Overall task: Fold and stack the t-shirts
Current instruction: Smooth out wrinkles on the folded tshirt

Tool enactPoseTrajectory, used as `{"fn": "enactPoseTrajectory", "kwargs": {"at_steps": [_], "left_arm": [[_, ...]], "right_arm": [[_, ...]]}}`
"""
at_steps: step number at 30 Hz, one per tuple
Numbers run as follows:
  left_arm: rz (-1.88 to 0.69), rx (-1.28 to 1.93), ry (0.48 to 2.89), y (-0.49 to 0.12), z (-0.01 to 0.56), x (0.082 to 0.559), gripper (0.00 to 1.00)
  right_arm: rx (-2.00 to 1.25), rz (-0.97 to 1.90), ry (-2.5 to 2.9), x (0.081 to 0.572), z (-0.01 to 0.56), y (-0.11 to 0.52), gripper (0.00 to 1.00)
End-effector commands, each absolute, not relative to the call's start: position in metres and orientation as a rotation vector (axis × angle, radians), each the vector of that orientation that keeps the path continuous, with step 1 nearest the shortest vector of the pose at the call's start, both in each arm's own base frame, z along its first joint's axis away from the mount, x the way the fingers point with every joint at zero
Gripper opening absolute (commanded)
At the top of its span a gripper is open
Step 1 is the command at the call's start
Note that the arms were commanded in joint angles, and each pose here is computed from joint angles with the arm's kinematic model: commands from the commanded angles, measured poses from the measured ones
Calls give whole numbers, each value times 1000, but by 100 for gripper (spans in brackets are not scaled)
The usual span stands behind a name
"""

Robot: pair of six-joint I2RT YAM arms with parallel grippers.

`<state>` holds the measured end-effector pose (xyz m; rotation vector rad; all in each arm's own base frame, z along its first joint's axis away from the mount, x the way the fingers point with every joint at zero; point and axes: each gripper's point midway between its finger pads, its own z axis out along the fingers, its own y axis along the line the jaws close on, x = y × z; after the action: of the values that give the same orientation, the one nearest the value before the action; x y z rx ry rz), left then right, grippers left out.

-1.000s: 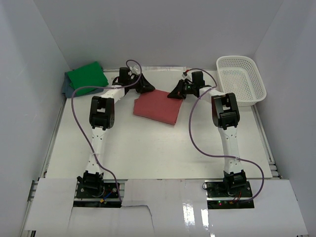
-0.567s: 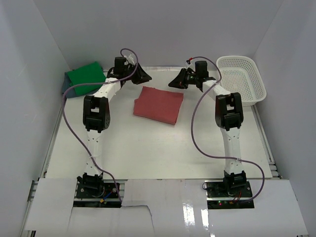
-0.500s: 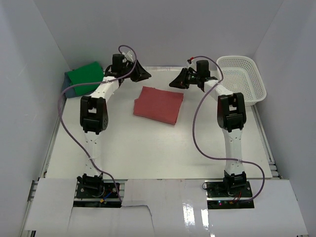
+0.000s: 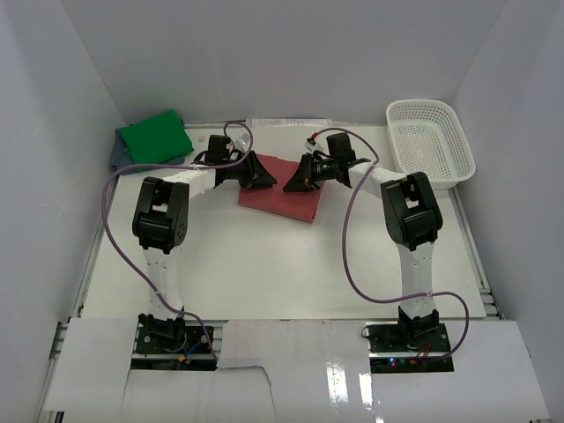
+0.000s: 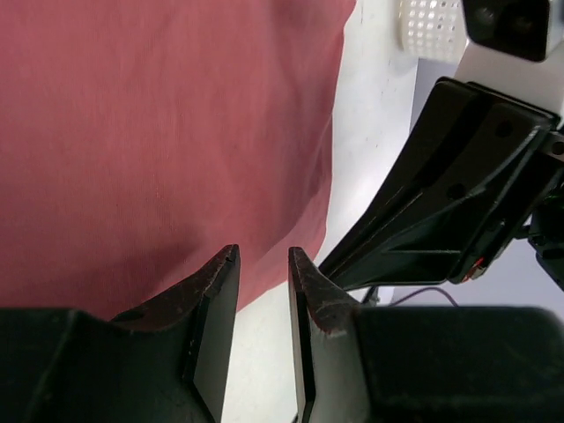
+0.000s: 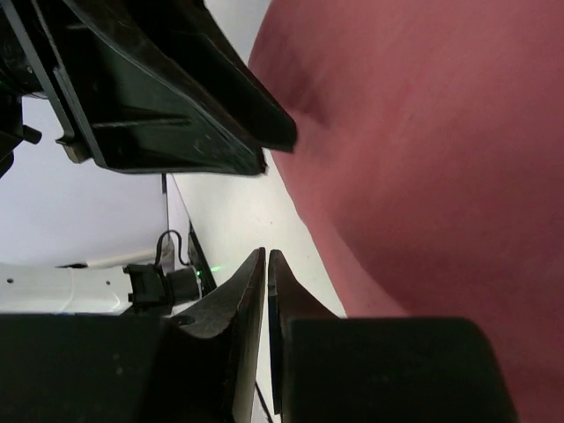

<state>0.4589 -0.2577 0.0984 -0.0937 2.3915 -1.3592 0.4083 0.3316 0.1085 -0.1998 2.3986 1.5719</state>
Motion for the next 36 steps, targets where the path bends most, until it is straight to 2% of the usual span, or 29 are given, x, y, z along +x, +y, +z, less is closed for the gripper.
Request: {"fn": "enactPoseTrajectory", "kwargs": {"at_steps": [1, 7, 21, 25, 33, 36], "left_arm": [[-1430, 11, 2285, -264, 136, 450, 39], [-1474, -3, 2336, -263, 119, 432, 39], [-1445, -90, 2452, -259, 59, 427, 37], [-1354, -131, 2533, -253, 45, 425, 37], [-1262, -96, 2498, -249, 69, 443, 36], [-1241, -106, 2526, -247, 57, 441, 36]], "right_arm": [[-285, 1614, 2395, 394, 107, 340, 10], [-271, 1646, 2456, 381, 84, 345, 10], [-155, 1495, 2670, 369, -2, 328, 9], [-166, 1505, 2659, 370, 7, 329, 9], [-226, 1541, 2569, 381, 58, 335, 9], [-238, 1550, 2551, 381, 71, 336, 9]]}}
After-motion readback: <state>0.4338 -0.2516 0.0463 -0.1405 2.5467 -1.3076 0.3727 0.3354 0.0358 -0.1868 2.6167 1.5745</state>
